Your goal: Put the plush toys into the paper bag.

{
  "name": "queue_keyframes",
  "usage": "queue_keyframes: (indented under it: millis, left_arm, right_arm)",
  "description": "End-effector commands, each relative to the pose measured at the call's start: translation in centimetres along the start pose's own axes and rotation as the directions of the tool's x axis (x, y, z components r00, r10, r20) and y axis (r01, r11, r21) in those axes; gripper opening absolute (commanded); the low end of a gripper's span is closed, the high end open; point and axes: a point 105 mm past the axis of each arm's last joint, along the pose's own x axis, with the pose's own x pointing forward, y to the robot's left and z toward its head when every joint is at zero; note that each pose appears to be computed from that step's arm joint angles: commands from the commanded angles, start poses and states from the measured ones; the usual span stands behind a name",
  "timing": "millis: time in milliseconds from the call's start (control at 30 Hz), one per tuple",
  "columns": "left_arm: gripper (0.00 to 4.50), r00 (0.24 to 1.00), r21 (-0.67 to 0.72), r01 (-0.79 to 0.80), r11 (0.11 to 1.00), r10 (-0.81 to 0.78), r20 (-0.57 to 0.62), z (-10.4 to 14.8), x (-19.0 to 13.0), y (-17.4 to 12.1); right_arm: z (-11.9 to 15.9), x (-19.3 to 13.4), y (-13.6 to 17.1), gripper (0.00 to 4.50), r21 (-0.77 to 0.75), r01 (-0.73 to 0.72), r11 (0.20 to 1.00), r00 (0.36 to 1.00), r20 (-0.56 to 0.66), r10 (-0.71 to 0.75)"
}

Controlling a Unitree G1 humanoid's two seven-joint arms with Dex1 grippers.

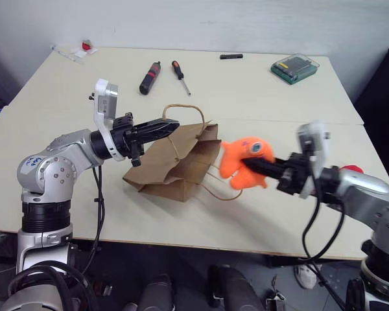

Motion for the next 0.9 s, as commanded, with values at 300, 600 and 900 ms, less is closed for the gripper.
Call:
queue_keyframes:
  millis: [300,600,900]
  left_arm:
    - [0.00,0.998,0.028,0.065,0.997,-0.065,0.001,1.1,1.1,-0.2]
    - [0.00,0.997,0.039,0.077,0.996,-0.077,-0.001,1.5,1.5,-0.1]
    - [0.00,0.994,0.043,0.111,0.993,-0.112,0.002,1.5,2.6,-0.3]
  right_arm:
    - [0.6,7.6,-1.3,0.16,-0.304,-0.063,0.951,0.987,-0.163,0.013]
    - [1.5,9.9,0.1,0.16,-0.542,-0.207,0.814,0.973,-0.199,0.115]
    - [0.9,13.7,1.6,0.16,-0.479,-0.313,0.820,0.948,-0.208,0.240]
